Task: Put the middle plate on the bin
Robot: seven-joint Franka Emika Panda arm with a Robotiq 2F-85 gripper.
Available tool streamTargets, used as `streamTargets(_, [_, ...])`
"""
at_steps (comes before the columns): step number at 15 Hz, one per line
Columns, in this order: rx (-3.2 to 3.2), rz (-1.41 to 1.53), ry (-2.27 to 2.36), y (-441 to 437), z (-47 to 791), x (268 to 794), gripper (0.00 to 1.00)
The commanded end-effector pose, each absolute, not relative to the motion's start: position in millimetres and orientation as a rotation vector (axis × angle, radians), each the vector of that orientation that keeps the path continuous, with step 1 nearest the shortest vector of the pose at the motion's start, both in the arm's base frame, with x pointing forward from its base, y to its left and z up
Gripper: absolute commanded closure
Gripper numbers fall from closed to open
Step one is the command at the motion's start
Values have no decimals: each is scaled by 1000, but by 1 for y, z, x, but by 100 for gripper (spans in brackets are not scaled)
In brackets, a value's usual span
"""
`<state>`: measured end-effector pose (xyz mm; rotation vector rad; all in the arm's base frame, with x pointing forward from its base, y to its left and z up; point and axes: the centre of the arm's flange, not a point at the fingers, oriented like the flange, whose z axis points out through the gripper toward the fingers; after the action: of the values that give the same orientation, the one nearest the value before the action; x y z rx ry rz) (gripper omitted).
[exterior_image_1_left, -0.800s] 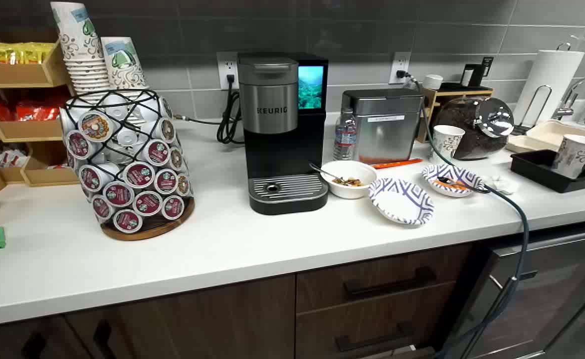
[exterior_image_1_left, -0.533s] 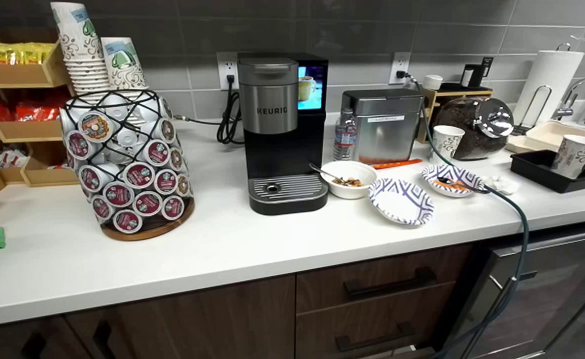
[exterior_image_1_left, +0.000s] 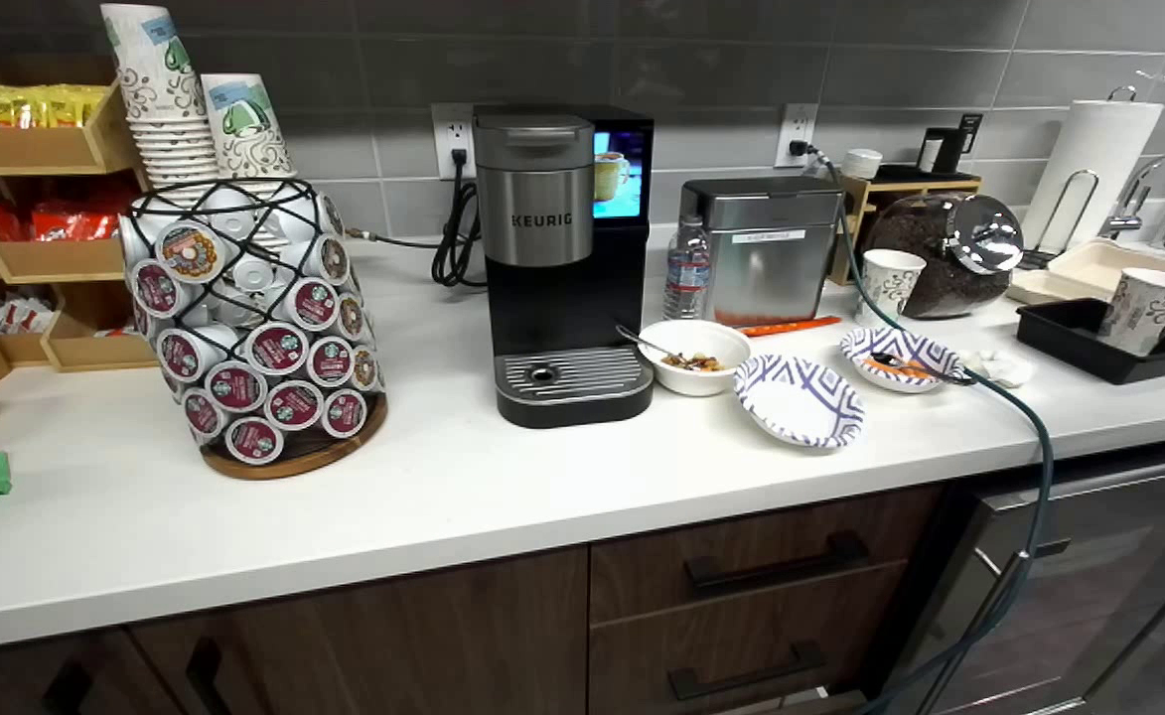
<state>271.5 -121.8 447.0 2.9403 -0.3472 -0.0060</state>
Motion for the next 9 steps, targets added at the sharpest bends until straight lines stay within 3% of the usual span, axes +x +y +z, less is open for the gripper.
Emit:
streamTargets(1, [2952,61,-320,-117,445,285,0])
streamTargets(9, [3205,450,-79,-45,436,407,0])
